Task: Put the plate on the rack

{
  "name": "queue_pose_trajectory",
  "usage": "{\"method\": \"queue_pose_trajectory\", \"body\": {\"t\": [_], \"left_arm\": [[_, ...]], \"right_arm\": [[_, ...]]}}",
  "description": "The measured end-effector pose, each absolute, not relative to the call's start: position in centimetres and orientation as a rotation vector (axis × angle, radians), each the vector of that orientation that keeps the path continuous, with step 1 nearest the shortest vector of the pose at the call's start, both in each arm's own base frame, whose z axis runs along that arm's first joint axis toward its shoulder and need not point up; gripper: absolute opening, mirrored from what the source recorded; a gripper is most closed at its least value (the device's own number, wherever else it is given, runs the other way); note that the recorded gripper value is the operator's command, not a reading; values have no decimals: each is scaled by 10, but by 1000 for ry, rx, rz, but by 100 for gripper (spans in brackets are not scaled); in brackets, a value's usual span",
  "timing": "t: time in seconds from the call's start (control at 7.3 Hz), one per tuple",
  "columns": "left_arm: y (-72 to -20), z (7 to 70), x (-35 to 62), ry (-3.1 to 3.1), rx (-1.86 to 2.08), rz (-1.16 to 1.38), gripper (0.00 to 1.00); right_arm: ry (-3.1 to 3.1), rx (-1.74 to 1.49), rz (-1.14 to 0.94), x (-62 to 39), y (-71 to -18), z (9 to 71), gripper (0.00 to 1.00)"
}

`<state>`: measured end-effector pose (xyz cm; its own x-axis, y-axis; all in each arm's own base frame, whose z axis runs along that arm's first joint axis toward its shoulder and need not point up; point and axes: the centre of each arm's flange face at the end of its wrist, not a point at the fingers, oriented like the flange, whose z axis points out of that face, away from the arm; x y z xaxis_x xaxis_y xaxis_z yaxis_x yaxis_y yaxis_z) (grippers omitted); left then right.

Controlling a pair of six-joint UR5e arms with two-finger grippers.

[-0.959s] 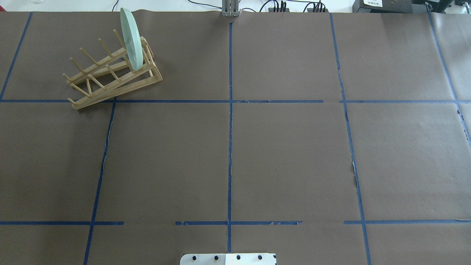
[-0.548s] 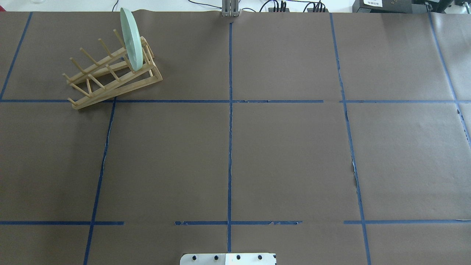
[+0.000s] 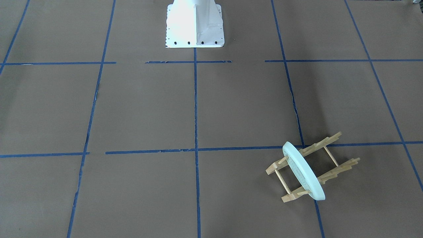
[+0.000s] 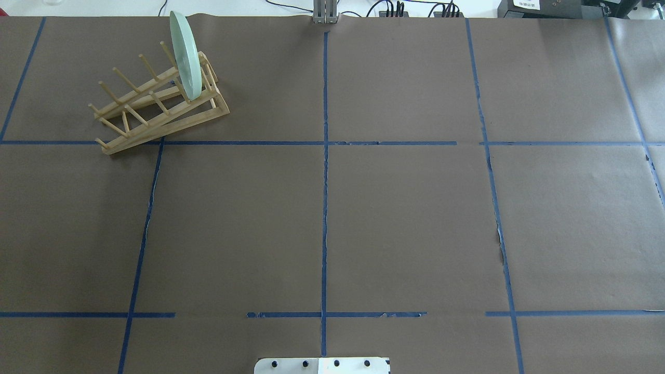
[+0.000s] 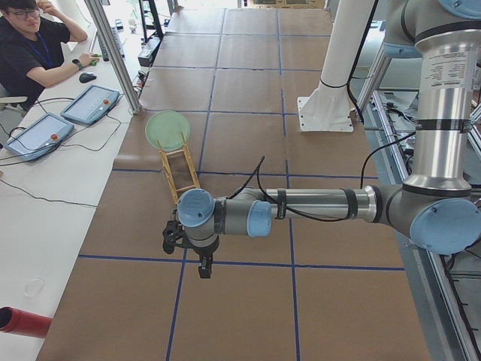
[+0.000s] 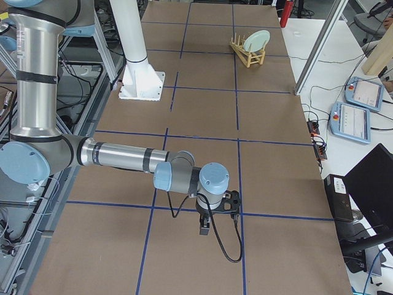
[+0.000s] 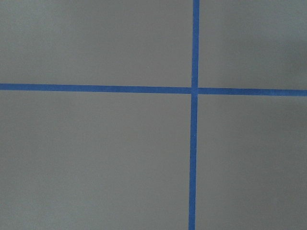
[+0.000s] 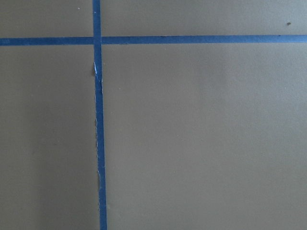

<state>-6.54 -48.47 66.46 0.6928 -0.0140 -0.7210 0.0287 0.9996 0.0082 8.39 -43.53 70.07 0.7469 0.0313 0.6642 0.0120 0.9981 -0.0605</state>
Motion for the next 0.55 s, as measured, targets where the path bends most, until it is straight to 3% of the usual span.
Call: {"method": "queue_pose_trajectory", "body": {"t": [0.55], "left_arm": [[-485, 667, -65, 803, 19, -23, 100]], "right_arm": [[-727, -61, 10, 84, -435, 700, 100]]}}
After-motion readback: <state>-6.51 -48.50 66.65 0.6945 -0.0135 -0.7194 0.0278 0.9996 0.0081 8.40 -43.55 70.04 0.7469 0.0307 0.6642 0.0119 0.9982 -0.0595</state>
